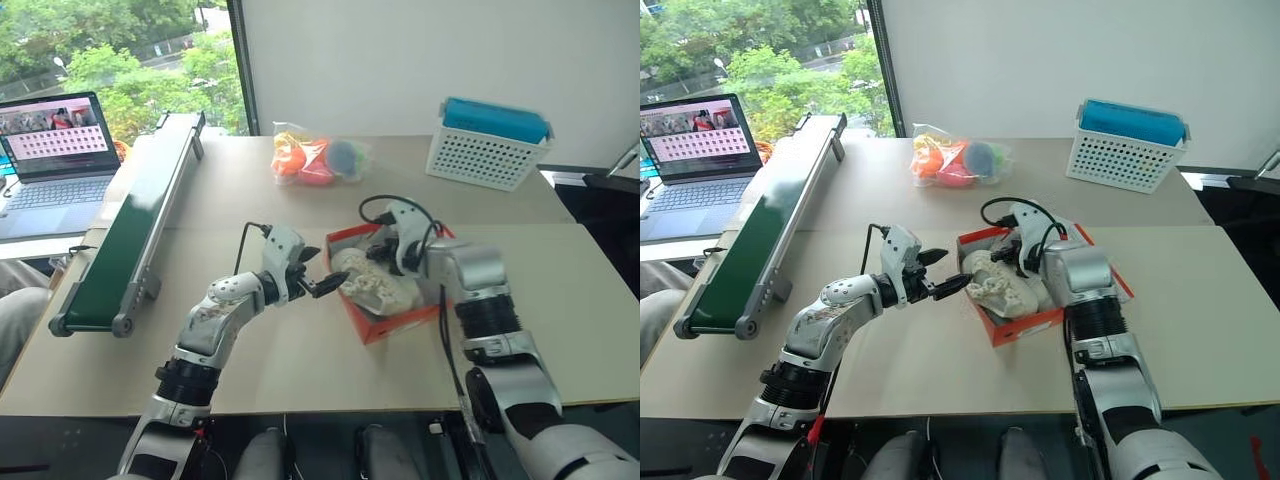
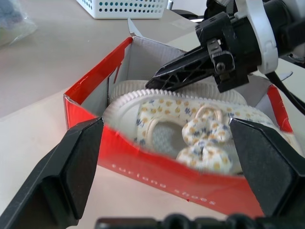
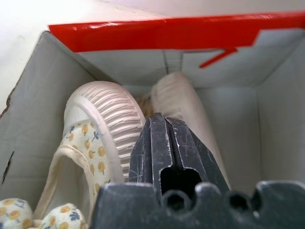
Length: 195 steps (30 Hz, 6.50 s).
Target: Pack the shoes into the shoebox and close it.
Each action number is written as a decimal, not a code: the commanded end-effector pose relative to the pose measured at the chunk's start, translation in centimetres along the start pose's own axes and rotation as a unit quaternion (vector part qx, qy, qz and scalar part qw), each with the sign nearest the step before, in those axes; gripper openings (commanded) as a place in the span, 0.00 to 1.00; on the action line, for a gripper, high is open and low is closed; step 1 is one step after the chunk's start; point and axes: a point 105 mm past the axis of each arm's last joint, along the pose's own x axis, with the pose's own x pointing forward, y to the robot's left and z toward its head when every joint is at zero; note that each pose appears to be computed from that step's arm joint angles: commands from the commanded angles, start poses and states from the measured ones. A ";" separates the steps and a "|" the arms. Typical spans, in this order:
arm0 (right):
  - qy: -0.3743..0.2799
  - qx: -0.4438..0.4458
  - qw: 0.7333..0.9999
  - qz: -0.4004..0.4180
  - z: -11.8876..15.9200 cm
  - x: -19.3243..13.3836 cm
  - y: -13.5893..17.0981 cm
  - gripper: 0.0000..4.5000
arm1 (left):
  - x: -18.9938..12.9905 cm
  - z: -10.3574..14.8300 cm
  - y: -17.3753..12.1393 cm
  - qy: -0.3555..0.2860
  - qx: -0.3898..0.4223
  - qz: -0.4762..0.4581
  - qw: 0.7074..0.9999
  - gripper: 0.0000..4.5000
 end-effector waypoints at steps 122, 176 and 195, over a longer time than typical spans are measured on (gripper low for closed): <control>-0.275 0.685 0.656 -0.160 -8.0 -10.0 -18.3 0.01 | 2.5 5.5 -2.0 -0.052 0.089 -0.096 0.990 1.00; -0.200 0.125 0.972 0.019 3.8 -5.4 -3.2 0.01 | -2.7 4.9 0.8 -0.046 0.071 0.074 0.994 1.00; -0.235 -0.039 0.911 -0.336 -3.3 -18.4 -12.4 0.01 | -4.9 0.5 9.2 -0.080 0.005 0.327 0.942 1.00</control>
